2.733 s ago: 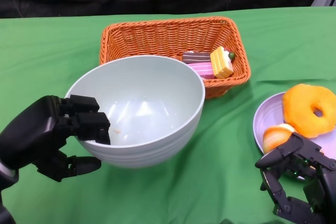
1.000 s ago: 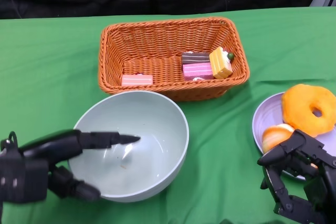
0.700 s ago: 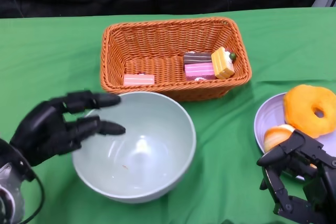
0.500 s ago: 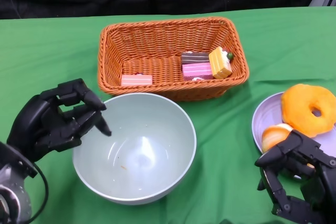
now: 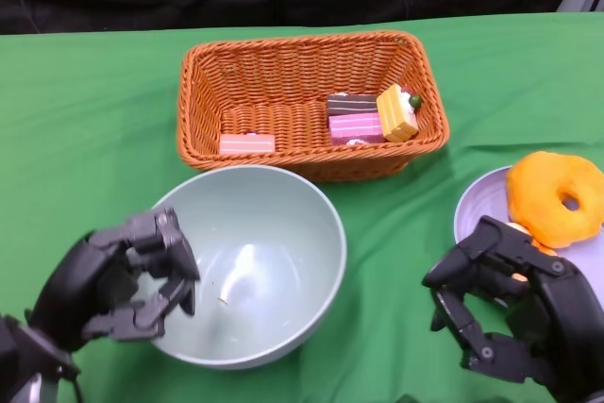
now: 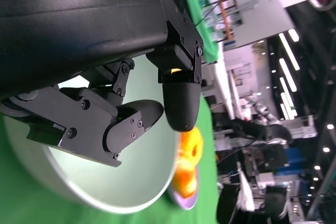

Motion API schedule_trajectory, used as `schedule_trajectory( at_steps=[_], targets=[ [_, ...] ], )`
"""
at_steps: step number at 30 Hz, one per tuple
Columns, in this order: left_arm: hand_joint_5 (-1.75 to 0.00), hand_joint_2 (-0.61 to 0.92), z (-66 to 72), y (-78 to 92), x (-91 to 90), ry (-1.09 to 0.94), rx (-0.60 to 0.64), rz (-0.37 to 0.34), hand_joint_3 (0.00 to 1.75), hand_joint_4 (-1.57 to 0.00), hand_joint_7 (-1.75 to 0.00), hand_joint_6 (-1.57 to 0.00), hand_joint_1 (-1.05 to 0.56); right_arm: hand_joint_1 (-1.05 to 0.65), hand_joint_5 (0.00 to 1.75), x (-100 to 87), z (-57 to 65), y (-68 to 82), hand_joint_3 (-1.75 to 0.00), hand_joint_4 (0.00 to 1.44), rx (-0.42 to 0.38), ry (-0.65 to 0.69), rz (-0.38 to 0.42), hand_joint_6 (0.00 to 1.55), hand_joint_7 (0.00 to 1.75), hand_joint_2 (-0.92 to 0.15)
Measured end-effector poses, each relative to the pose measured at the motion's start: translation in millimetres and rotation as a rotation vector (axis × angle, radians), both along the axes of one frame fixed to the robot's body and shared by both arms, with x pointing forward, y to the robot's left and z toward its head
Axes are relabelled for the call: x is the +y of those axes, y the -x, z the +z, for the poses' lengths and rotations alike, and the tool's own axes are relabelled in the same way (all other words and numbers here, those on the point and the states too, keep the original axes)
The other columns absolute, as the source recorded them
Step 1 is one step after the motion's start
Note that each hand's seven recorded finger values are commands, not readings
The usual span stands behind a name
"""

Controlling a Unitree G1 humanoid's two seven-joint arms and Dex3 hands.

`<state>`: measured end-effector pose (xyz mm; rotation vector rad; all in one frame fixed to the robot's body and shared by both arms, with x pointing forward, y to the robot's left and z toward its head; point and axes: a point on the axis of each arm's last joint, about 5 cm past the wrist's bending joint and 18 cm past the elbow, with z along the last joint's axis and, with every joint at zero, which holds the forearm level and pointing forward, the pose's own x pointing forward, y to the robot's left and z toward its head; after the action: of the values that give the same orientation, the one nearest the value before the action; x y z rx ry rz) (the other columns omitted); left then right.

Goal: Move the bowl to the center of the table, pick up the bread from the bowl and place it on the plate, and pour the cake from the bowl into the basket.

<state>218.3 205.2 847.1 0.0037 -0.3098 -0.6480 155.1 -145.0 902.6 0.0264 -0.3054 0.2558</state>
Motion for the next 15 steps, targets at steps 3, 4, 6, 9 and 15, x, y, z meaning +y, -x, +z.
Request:
schedule_trajectory(
  at_steps=[3,4,6,9,15],
  targets=[
    [-1.75,0.67,-4.3,6.2,1.0,0.000,0.017,0.012,1.02,-0.66,-1.55,-0.65,-0.04,-0.16,1.60,4.3,1.2,0.2,-0.77,0.66,0.012,-0.002,0.031,0.62,1.34,-0.66],
    [-1.75,0.67,-4.3,7.0,1.4,-0.007,0.014,0.009,1.03,-0.65,-1.55,-0.65,-0.04,-0.16,1.60,4.8,1.3,0.4,-0.78,0.66,0.016,-0.004,0.039,0.62,1.35,-0.66],
    [-1.75,0.68,-2.8,7.3,3.4,-0.034,0.002,-0.019,1.02,-0.62,-1.54,-0.65,-0.01,-0.16,1.60,5.3,0.6,1.2,-0.78,0.66,0.021,-0.005,0.057,0.63,1.33,-0.65],
    [-1.75,0.65,-0.8,7.9,8.5,-0.069,-0.003,-0.034,1.07,-0.62,-1.50,-0.67,0.02,-0.16,1.60,4.4,-0.2,2.3,-0.79,0.68,0.026,0.007,0.078,0.64,1.32,-0.65],
    [-1.75,0.62,2.1,11.3,20.4,-0.090,-0.018,0.020,1.18,-0.69,-1.51,-0.69,0.00,-0.19,1.61,-4.6,-0.5,12.6,-0.79,0.70,0.032,0.021,0.035,0.63,1.37,-0.65]
  ],
)
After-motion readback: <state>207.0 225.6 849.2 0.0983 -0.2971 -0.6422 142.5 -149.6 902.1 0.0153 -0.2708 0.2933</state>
